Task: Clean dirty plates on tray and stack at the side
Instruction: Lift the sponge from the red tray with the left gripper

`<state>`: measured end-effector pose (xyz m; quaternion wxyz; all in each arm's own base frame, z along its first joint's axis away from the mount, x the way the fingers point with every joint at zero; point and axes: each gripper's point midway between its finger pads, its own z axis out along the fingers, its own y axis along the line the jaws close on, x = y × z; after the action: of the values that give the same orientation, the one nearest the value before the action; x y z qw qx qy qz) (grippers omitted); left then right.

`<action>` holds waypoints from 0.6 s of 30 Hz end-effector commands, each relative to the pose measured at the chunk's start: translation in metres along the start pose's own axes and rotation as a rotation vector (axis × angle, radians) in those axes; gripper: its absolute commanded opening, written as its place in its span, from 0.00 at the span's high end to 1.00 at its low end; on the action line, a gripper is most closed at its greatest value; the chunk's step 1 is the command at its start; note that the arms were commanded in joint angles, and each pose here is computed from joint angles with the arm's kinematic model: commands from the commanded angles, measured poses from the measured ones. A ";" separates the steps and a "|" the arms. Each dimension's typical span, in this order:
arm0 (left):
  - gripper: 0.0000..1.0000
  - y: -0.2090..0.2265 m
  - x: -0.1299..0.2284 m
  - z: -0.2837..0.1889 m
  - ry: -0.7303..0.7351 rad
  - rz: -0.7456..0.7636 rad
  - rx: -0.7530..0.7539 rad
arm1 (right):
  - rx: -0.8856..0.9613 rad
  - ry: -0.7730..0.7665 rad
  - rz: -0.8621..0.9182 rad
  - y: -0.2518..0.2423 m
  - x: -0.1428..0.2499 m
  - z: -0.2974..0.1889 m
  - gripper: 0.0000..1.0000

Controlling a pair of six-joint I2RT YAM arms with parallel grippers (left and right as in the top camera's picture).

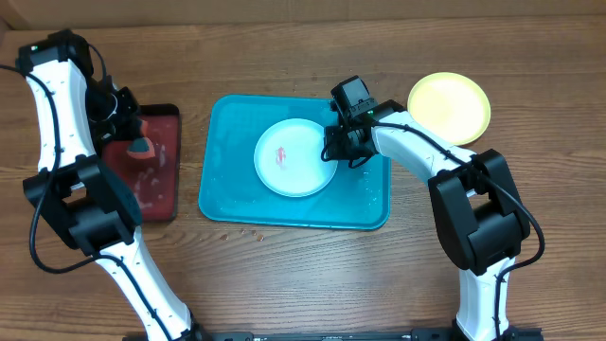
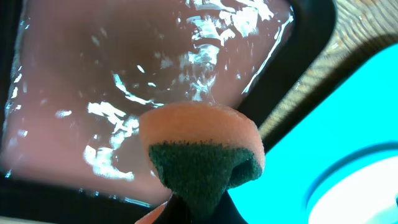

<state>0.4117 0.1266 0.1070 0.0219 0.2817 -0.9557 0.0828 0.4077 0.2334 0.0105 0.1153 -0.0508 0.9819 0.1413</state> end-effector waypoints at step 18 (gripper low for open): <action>0.96 0.005 0.011 -0.010 -0.044 0.010 -0.016 | 0.024 0.033 0.008 -0.008 0.009 0.014 0.96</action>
<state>0.4008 0.1252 0.0986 0.0254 0.2817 -0.9562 0.0749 0.4082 0.2344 0.0100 0.1157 -0.0514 0.9815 0.1435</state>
